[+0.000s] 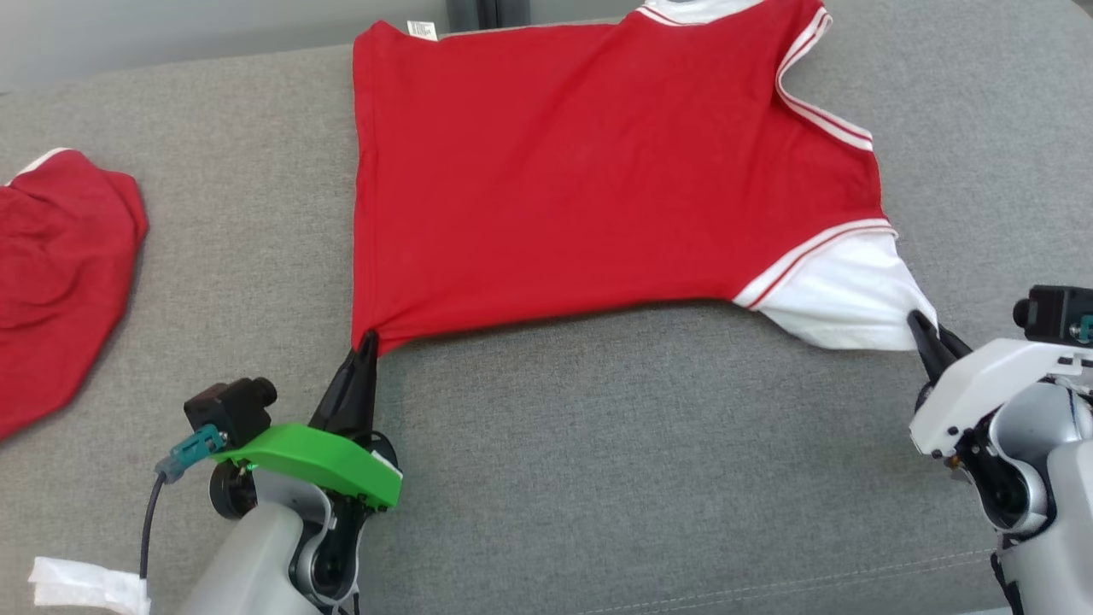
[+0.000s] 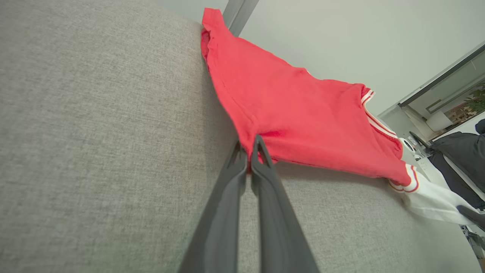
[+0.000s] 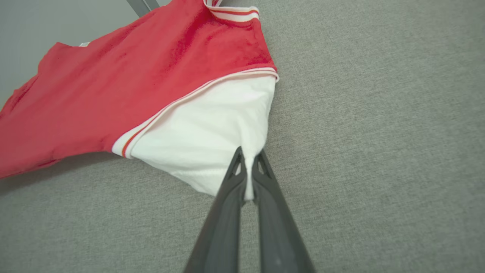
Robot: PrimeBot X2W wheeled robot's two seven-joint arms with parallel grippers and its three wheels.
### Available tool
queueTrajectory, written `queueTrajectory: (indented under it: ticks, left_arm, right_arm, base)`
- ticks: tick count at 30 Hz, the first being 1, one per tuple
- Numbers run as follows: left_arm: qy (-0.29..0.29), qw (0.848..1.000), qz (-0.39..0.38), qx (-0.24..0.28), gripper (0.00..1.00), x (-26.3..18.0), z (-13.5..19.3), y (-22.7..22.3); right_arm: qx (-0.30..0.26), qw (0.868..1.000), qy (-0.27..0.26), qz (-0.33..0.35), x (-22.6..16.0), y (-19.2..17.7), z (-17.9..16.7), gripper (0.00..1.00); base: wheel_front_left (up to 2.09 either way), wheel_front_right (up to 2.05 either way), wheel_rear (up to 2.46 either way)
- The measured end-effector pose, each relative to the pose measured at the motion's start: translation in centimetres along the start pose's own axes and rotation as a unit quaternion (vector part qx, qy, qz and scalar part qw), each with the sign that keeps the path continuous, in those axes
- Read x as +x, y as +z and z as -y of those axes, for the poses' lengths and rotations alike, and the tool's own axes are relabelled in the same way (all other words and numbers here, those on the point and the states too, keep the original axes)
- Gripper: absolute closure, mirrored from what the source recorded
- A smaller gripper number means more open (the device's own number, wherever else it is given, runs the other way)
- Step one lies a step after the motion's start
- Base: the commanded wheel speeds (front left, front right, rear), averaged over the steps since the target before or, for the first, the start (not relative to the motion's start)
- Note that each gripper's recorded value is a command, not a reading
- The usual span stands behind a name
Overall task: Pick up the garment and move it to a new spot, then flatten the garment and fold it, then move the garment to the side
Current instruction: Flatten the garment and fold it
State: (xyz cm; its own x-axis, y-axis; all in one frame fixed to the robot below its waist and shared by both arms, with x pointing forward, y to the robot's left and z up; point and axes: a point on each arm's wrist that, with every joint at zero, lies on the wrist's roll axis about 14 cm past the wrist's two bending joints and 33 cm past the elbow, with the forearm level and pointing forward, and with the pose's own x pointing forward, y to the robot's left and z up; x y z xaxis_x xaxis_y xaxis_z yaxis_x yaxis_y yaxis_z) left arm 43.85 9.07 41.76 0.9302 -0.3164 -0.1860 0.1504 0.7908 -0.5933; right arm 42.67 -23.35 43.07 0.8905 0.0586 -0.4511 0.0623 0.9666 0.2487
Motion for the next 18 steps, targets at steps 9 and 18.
queueTrajectory:
  ticks: [9, 18]
  left_arm:
    - [0.017, 1.000, 0.000, -0.008, 1.00, -3.5, -0.6, -0.8]
    - [0.037, 0.999, -0.030, 0.009, 1.00, -6.9, -1.9, -3.1]
  right_arm:
    - [-0.019, 0.998, -0.029, -0.057, -4.3, -1.9, -0.3, 1.00]
    - [-0.011, 0.990, -0.059, -0.126, -7.6, -5.3, 0.9, 1.00]
  base:
    - [0.00, 0.00, 0.00]
    - [0.00, 0.00, 0.00]
